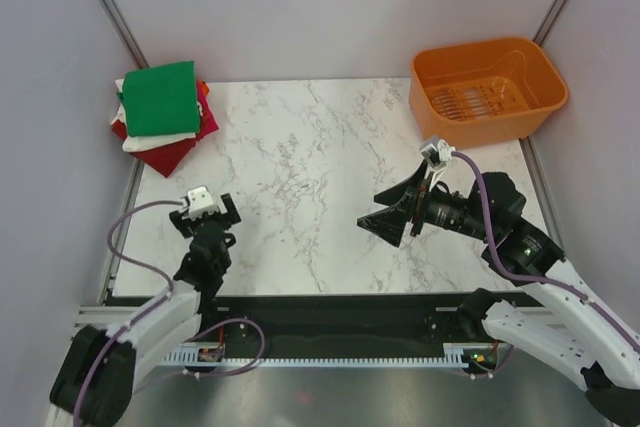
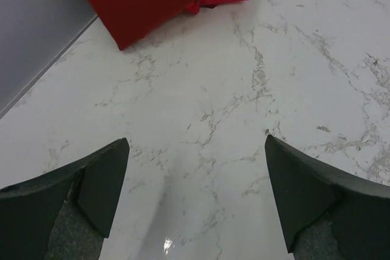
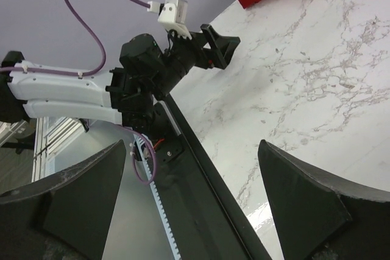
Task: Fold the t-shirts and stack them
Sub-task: Neatly place the folded tshirt to the corner
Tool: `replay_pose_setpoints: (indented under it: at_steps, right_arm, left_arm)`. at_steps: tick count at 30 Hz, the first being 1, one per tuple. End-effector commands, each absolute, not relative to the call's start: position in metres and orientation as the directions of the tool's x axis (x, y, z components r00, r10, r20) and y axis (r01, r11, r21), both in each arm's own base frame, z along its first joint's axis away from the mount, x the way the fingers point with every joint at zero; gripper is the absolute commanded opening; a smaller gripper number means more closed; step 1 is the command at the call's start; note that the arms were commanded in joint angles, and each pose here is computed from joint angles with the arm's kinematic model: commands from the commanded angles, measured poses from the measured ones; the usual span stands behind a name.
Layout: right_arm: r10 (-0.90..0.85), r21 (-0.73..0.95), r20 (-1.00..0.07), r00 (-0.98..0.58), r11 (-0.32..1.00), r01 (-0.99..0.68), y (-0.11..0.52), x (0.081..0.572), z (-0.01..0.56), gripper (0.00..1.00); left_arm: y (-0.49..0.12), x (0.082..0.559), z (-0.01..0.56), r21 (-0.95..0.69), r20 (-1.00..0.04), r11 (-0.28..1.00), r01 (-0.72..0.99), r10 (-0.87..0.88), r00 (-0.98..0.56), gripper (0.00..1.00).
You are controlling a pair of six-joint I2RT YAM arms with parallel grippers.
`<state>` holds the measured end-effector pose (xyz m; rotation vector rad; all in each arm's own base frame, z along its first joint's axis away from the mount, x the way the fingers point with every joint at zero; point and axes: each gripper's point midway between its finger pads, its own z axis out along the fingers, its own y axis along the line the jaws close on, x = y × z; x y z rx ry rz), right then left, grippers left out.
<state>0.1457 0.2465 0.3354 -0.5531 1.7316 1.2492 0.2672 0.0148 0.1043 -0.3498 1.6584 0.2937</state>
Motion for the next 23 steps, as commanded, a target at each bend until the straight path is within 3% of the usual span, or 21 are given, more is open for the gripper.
replay_pose_setpoints:
  at_steps: [1,7,10,12,23]
  right_arm:
    - [0.112,0.484,-0.870,-0.480,0.381,-0.788,0.250,0.146,0.330,0.98]
    - [0.113,0.481,-0.872,-0.477,0.379,-0.790,0.252,0.148,0.336,0.98]
    - [0.102,0.474,-0.874,-0.474,0.384,-0.792,0.251,0.147,0.333,0.98]
    - [0.086,0.479,-0.870,-0.486,0.390,-0.787,0.252,0.149,0.324,0.98]
    - [0.081,0.465,-0.877,-0.473,0.391,-0.794,0.253,0.150,0.324,0.98]
  left_arm:
    - [-0.012,0.304,0.128,-0.015,-1.000,0.977,-0.211,-0.017,-0.009,1.00]
    - [-0.023,0.341,0.130,0.102,-0.991,0.990,-0.098,0.109,0.071,1.00]
    - [-0.019,0.354,0.128,0.065,-0.995,0.995,-0.075,0.070,0.072,1.00]
    - [-0.017,0.362,0.104,0.042,-0.997,0.998,-0.051,0.039,-0.062,1.00]
    - [-0.011,0.367,0.110,0.030,-0.999,0.997,-0.066,0.027,-0.046,1.00]
